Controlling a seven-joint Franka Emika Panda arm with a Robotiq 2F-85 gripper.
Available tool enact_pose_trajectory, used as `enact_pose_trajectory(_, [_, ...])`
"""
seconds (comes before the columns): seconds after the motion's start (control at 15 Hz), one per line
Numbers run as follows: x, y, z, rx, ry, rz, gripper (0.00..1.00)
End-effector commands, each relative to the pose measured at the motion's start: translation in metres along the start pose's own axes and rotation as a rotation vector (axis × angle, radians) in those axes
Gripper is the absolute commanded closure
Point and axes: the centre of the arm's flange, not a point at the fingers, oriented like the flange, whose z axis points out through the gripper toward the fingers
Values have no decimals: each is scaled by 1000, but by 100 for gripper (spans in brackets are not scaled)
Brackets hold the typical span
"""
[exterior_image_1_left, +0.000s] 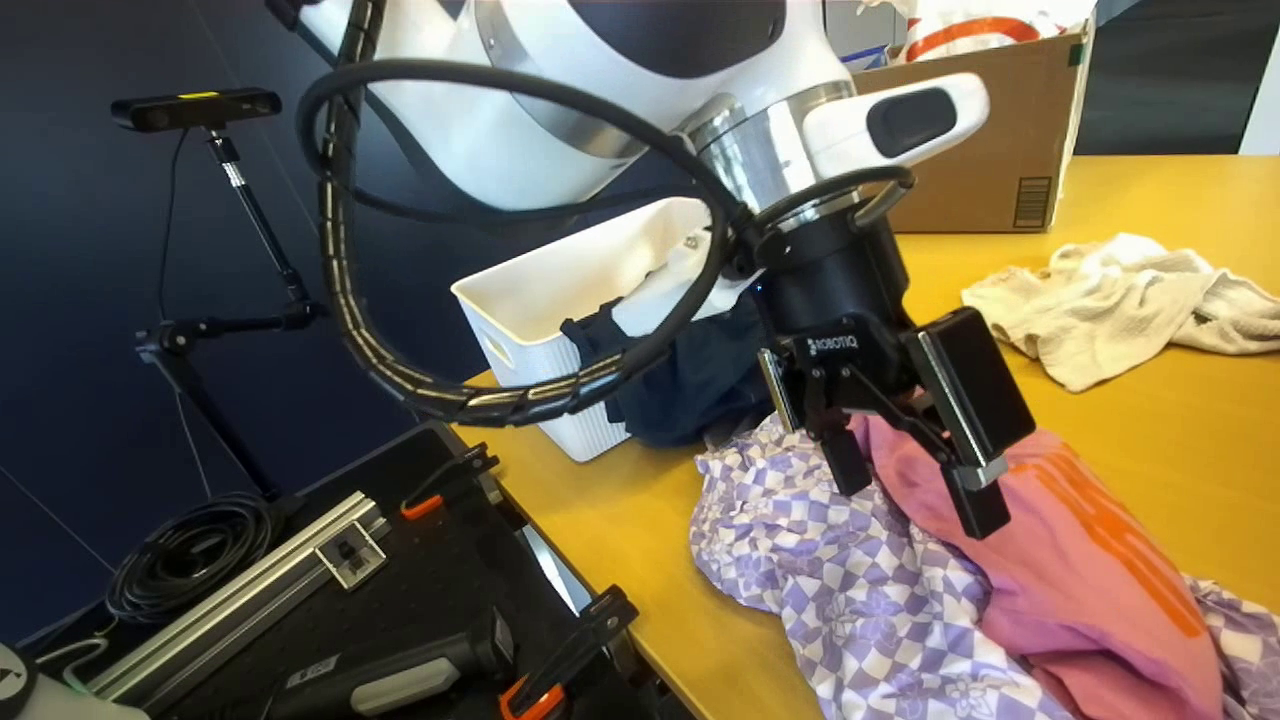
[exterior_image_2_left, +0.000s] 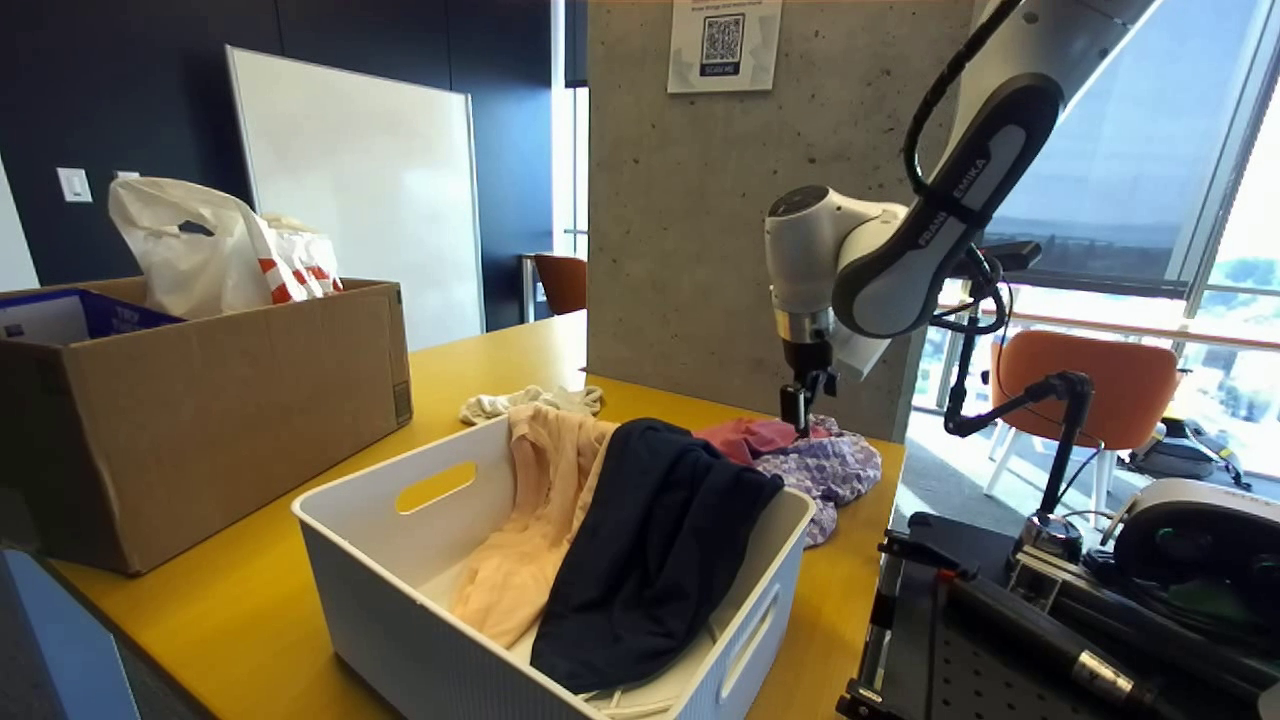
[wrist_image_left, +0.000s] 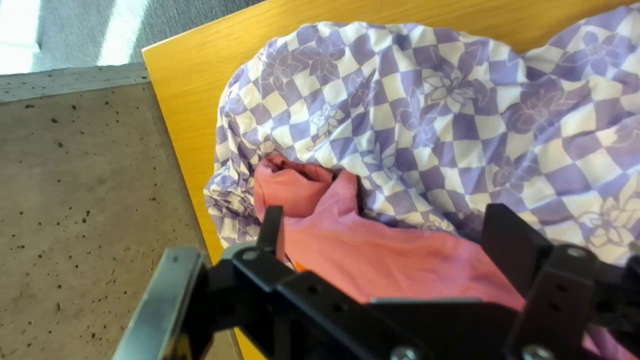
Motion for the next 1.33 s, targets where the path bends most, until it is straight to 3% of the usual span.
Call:
enact_pose_trajectory(0.0, [-26, -22, 14, -66, 13, -19, 0])
enact_pose_trajectory(0.2, [-43, -39, 12, -126, 85, -41, 0])
enact_pose_trajectory(0.47, [-34, -41, 26, -202, 157, -36, 0])
enact_pose_trajectory(0.93, [-13, -53, 22, -204, 305, -68, 0])
enact_pose_trajectory(1.27, [2, -64, 11, -167, 357, -78, 0])
